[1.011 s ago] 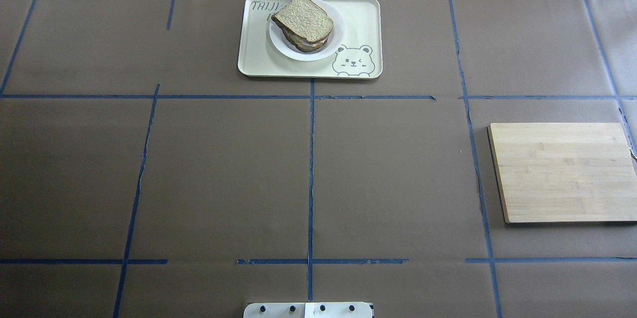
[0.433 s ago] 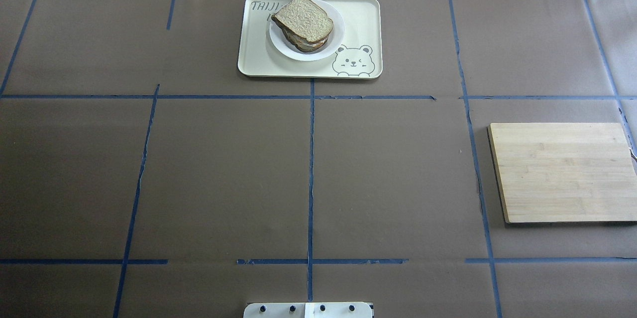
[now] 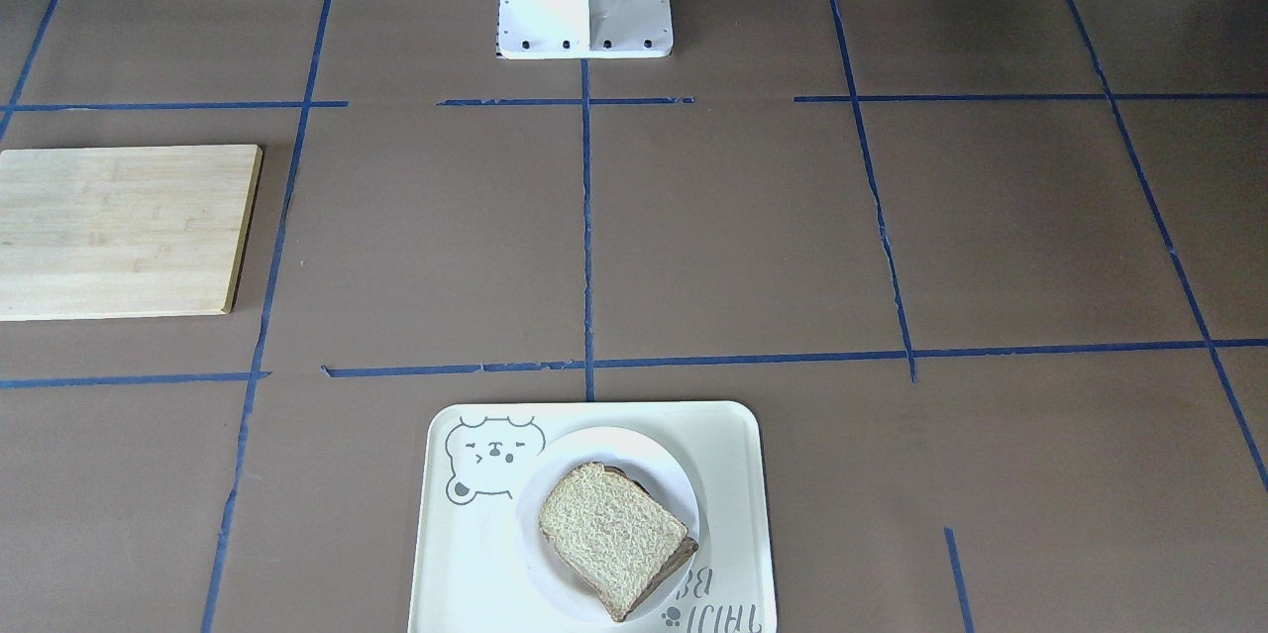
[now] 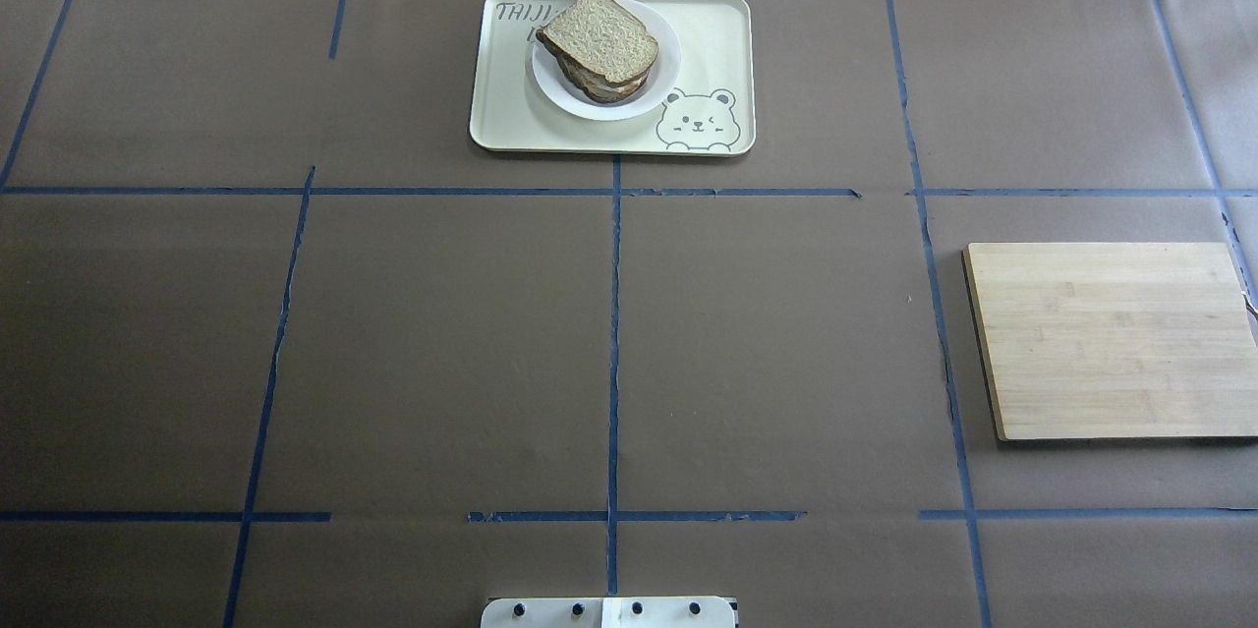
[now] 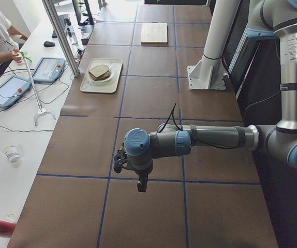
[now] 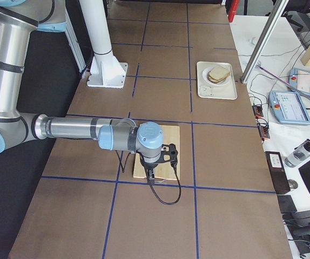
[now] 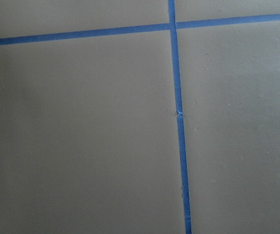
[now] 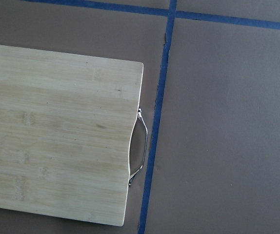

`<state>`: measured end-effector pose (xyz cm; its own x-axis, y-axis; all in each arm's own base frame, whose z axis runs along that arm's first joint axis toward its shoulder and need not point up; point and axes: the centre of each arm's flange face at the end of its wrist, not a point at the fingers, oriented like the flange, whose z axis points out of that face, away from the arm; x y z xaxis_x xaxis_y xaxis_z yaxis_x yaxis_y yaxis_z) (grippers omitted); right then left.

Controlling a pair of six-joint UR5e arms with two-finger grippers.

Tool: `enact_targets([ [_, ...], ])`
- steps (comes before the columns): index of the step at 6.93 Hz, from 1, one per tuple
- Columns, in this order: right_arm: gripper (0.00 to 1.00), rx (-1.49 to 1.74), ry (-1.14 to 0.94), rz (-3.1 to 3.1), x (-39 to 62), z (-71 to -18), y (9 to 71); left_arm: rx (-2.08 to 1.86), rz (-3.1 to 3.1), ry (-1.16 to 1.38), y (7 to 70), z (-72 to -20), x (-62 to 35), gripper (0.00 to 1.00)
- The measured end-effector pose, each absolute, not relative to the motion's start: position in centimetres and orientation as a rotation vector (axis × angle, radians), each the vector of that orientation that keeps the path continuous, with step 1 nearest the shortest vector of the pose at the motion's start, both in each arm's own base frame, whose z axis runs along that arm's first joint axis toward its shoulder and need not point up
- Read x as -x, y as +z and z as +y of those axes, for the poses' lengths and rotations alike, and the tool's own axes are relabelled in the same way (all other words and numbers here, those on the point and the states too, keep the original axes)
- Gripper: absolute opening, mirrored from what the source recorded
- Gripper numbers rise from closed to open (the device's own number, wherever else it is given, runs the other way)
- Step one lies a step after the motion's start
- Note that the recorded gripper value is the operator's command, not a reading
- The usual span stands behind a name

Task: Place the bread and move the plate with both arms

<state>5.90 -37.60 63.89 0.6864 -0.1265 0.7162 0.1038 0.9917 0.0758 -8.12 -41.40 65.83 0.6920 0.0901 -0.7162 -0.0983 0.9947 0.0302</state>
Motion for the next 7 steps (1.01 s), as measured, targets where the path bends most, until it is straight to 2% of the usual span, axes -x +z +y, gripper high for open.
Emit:
enact_targets([
  [7, 0.99, -0.046, -0.163, -0.794, -4.8, -38.4, 62.4, -0.017, 0.795, 0.120, 64.5, -42.1, 8.1, 1.00],
])
